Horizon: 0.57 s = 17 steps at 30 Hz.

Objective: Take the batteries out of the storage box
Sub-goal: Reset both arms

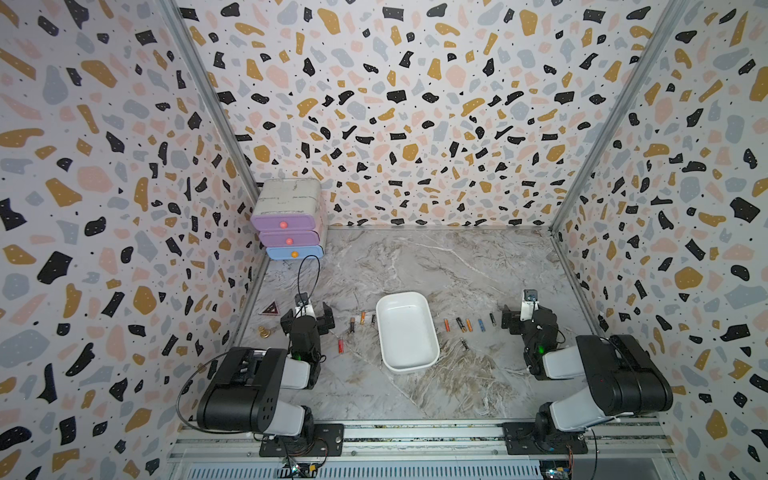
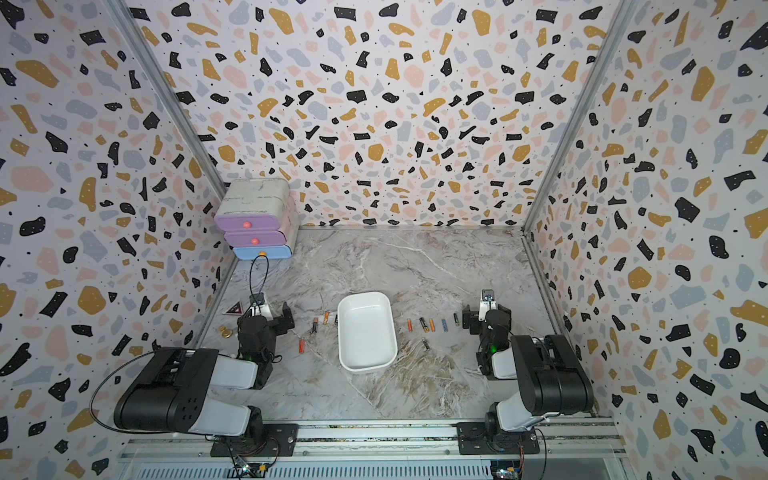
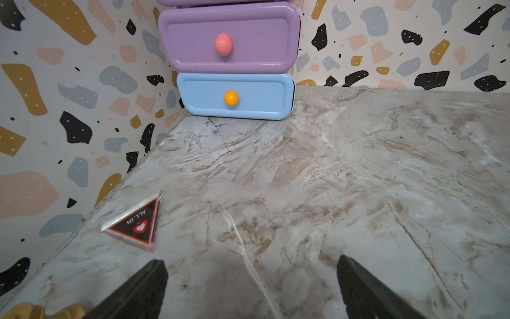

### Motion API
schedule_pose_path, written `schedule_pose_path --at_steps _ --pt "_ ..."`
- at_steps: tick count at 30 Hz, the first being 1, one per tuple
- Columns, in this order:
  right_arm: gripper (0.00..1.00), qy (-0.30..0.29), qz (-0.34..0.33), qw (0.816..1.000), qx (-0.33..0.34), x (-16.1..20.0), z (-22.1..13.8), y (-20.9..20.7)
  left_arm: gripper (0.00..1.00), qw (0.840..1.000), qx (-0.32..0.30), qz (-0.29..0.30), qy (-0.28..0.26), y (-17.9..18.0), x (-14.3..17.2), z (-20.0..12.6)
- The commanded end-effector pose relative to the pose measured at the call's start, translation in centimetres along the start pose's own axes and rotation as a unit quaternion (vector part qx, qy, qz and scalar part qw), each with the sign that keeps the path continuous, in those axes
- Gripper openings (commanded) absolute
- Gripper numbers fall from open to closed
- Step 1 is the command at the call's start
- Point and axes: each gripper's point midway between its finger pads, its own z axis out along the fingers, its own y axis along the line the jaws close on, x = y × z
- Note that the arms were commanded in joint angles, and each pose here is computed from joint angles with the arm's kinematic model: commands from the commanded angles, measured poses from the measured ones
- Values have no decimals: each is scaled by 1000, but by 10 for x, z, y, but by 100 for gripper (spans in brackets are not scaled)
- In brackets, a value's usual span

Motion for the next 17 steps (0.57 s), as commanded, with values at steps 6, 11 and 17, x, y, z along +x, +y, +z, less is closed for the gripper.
schedule_pose_path --at_steps 6,11,17 --pt "99 4 6 1000 20 -23 14 -5 100 1000 -3 4 5 -6 -25 19" --pt "99 -1 4 1000 18 -24 15 -4 100 1000 16 14 10 -14 -25 22" --pt "99 1 5 1000 19 -24 15 -5 100 1000 21 12 11 -15 -24 21"
